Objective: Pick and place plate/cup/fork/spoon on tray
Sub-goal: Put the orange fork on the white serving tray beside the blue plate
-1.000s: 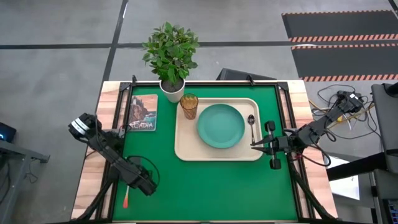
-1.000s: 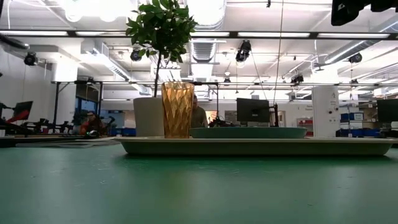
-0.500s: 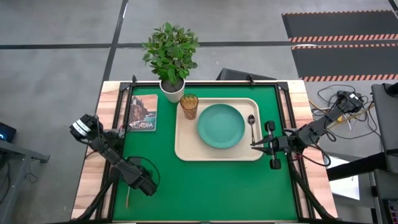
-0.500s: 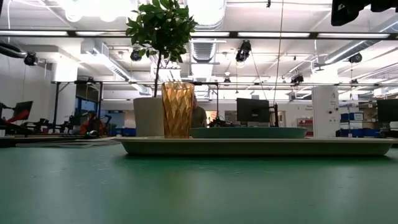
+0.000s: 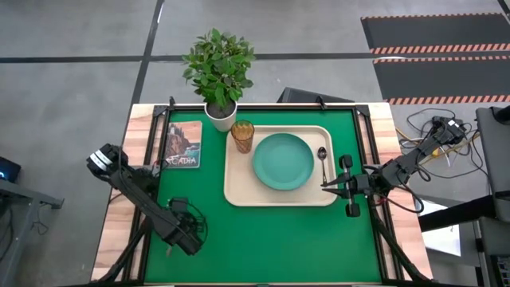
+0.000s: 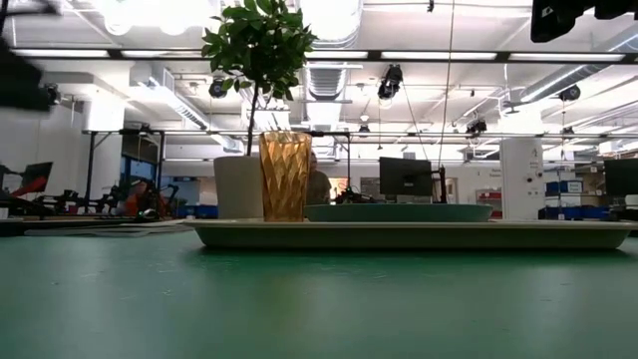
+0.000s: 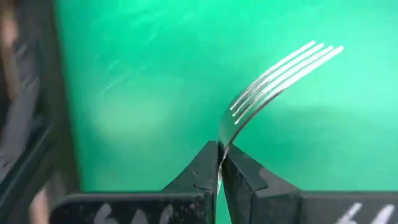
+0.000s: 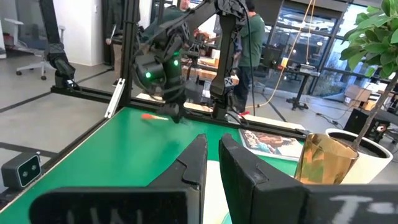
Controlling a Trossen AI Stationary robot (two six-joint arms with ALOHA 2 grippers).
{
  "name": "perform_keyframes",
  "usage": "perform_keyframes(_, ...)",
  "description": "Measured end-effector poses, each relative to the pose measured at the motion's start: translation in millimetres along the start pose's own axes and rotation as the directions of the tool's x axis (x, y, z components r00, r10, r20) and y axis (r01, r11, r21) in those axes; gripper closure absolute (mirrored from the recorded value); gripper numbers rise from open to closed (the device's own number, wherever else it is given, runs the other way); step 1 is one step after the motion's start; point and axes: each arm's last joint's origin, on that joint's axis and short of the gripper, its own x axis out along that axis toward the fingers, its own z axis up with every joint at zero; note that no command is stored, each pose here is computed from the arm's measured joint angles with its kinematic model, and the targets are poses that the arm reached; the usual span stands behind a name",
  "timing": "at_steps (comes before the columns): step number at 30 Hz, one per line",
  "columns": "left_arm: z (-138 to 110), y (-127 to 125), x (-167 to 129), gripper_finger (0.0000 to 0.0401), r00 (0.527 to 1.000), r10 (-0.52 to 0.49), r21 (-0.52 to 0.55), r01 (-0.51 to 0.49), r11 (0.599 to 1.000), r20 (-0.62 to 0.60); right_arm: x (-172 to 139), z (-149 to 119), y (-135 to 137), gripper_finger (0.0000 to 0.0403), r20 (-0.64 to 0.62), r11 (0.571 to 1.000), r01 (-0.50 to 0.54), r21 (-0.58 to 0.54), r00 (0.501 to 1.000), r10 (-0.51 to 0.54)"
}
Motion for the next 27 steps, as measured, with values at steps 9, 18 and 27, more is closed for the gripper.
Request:
perform_keyframes(9, 9, -28, -48, 0.0401, 0.819, -0.461, 0.247, 0.395, 0.885, 0.341, 0, 0, 0, 0.0371, -0.001, 1.0, -0.001, -0.013, 1.0, 0.001)
perform_keyframes(18, 20, -69, -81, 0.0401, 0.605, -0.702, 0.489, 0.514, 0.705, 0.377, 0, 0, 0, 0.0371, 0.002, 1.0, 0.0, -0.014, 1.0, 0.0)
perform_keyframes(27, 46, -108, -117, 0.0401, 0.348, -0.855, 0.685, 0.513, 0.517, 0.384, 0, 1, 0, 0.0371, 0.006, 1.0, 0.002, 0.01, 1.0, -0.002)
